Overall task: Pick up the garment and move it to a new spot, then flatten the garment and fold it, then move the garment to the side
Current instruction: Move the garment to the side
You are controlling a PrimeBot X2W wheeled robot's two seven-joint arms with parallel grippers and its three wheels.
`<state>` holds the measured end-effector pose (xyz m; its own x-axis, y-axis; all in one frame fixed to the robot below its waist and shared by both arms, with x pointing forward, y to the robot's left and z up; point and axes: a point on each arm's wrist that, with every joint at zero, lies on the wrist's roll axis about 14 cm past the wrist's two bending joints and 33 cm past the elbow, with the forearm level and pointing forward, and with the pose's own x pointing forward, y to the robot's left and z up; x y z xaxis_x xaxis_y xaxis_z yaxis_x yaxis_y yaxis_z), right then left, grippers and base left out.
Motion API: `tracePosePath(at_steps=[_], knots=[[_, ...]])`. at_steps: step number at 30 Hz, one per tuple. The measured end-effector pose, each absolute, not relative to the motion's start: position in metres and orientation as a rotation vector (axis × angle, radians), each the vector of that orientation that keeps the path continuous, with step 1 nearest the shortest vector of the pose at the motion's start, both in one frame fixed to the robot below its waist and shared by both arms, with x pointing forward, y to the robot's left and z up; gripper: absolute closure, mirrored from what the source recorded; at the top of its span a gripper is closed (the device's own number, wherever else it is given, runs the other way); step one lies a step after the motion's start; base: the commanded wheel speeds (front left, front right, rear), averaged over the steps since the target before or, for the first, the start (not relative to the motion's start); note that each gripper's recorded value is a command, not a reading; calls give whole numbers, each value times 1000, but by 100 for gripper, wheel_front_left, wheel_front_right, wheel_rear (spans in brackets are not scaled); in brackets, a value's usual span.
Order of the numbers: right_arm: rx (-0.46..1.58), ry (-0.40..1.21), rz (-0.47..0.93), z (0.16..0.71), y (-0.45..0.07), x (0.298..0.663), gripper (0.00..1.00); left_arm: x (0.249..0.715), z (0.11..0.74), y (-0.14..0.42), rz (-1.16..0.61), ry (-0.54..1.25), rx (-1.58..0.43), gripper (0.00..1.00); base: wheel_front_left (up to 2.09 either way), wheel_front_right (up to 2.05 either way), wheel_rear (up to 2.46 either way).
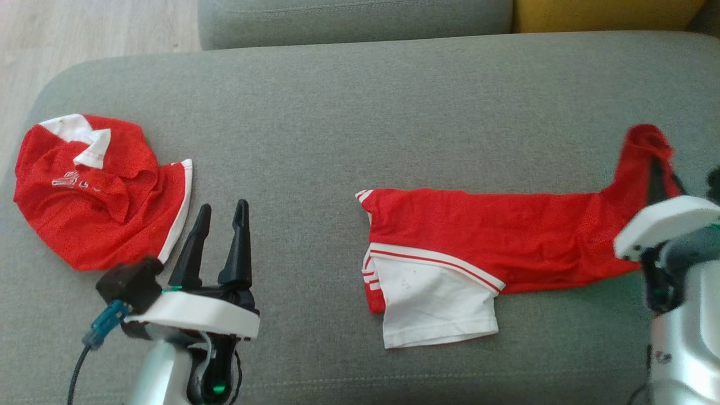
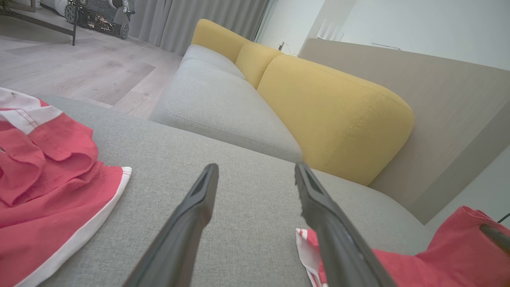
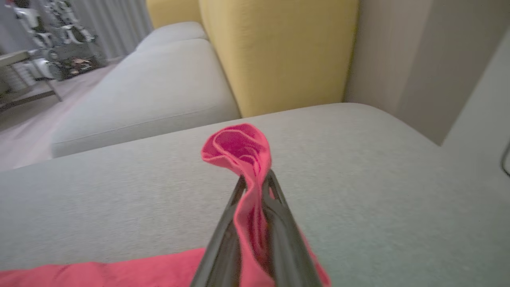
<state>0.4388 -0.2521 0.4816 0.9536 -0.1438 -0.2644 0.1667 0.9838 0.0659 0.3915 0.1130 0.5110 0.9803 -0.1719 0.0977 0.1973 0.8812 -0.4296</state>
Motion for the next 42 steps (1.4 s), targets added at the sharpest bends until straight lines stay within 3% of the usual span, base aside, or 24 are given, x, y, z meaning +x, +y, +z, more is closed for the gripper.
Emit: tracePosePath(at_steps=[17,22,31,32,33,42], knots=[[364,277,410,496,-65,413,100,394,502,114,-182,-33,-456,0,0,0,0],[429,297,499,487,-31,402,100,392,498,119,-164,-22,-468,0,0,0,0],[464,384,539,449,-5,390,100,390,491,130,-126,-9,-474,0,0,0,0],[468,387,541,447,-3,389,58,390,490,131,-123,-7,-473,0,0,0,0],[475,397,546,445,0,389,0,390,489,132,-120,-4,-473,0,0,0,0],[504,312,536,465,-3,408,0,392,488,131,-121,0,-472,0,0,0,0]])
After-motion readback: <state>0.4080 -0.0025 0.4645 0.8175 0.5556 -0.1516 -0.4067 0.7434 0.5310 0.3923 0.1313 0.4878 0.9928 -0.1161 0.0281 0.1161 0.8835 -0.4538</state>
